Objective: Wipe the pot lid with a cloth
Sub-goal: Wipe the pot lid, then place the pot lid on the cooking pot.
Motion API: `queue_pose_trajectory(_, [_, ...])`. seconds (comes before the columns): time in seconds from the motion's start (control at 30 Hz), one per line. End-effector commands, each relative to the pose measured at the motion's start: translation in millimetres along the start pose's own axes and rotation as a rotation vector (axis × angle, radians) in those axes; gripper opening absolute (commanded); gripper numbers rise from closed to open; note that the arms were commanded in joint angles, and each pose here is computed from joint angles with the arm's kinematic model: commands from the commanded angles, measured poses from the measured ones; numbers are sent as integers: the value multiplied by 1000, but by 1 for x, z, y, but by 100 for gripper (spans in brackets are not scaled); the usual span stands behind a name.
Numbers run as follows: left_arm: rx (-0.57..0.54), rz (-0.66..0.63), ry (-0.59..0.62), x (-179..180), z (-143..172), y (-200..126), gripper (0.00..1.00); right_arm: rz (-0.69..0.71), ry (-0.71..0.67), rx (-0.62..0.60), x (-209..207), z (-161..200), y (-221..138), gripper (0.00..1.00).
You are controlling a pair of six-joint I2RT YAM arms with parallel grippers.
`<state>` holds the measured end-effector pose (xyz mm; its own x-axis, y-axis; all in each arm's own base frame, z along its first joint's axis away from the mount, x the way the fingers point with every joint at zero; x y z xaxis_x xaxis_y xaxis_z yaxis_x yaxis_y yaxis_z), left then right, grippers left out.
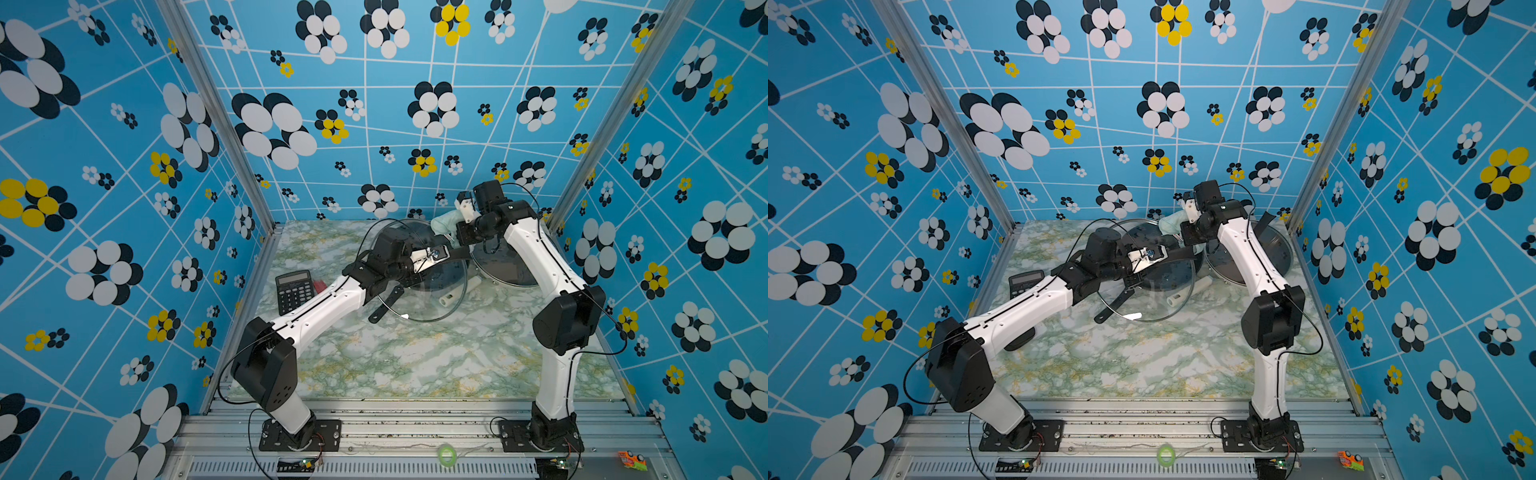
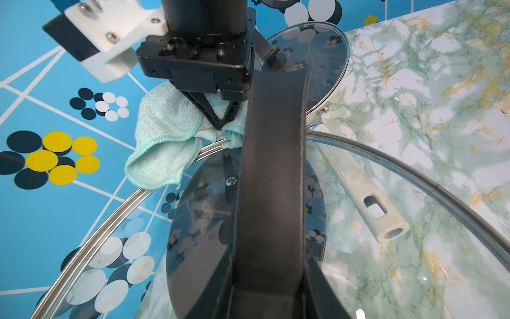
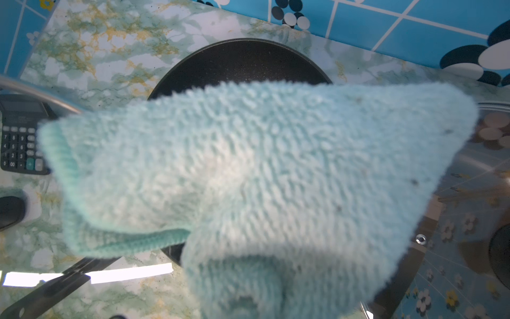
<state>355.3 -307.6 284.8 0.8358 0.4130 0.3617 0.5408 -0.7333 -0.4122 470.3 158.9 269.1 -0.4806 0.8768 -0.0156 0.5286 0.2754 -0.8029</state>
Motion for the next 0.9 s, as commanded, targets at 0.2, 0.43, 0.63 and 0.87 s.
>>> queue_pose_trajectory(0.2, [-317,-367,-154,105,-69,-64,0,232,305,-417,-66,-56,-109,0])
queue_pose_trajectory(0.43, [-366,-426,-347,143,-56,-32,0,288,426,-628,-73,-41,-182,0])
queue_pose_trajectory(0.63, [-360,-451,-425,157,-40,18,0,257,508,-643,-53,8,-206,0])
queue_pose_trajectory(0.87, [-334,-456,-472,152,-18,59,0,308,533,-584,-37,70,-229,0])
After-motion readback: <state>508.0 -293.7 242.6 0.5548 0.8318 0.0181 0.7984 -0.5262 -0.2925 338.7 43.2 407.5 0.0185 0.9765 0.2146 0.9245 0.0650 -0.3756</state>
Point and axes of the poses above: each gripper's point midway between its finger pads, its own y axis out along the fingers, its own x axis along the line the jaws close on, z = x × y, the point moved 4 cm from there along -y, back along the fingers, and after that the axes turned 9 degrees about -y, right-handed, at the moved point
